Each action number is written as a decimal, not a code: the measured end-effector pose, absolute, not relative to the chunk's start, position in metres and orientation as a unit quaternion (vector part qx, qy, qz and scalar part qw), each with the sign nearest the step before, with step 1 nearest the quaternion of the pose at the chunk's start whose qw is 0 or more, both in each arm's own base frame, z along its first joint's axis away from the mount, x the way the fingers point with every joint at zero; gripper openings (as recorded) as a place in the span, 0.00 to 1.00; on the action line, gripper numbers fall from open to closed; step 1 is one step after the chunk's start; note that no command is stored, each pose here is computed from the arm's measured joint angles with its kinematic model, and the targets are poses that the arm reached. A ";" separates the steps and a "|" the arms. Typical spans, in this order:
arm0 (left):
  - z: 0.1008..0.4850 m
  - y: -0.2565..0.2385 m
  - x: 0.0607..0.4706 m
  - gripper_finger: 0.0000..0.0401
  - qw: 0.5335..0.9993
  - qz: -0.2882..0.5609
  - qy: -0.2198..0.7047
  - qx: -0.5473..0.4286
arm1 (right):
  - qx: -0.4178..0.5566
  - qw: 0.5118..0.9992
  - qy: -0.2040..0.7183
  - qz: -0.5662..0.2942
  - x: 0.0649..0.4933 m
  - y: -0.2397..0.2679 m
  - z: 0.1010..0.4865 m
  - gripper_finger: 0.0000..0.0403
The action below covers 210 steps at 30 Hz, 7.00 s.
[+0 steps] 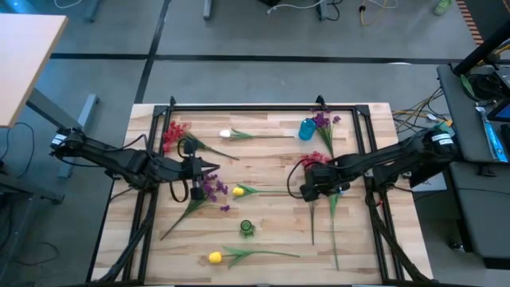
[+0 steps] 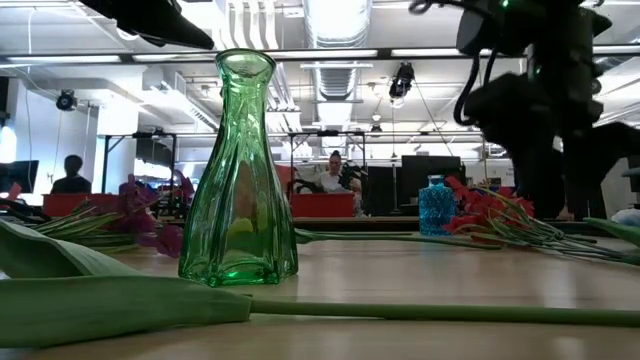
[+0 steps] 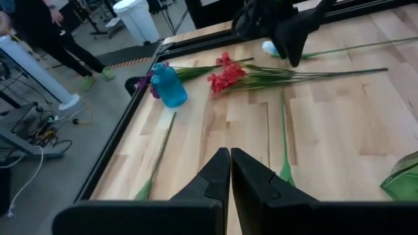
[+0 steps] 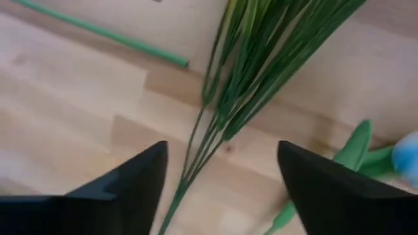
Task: Sort flowers into vase by color
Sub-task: Put the right red flowers into the blue vase, then put the bottom purple flowers into the blue vase
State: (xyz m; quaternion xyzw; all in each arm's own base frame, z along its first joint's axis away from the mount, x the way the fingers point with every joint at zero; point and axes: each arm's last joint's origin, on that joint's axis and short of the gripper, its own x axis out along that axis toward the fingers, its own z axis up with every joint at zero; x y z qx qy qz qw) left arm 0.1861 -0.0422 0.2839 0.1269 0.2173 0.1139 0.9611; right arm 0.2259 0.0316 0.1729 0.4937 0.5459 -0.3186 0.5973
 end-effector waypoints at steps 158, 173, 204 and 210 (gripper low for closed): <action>0.271 -0.050 0.208 0.00 0.968 0.158 0.178 -0.074 | 0.124 0.817 0.179 -0.534 0.171 -0.083 0.254 0.82; 0.271 -0.050 0.208 0.00 0.958 0.174 0.163 -0.161 | 0.282 0.814 0.284 -0.422 0.165 -0.071 0.245 0.78; 0.231 -0.044 0.166 0.00 0.822 0.237 0.418 -0.306 | 0.463 0.711 0.492 -0.196 0.174 -0.005 0.229 0.78; 0.231 -0.044 0.167 0.00 0.827 0.235 0.417 -0.296 | 0.453 0.743 0.457 -0.186 0.179 -0.007 0.260 0.78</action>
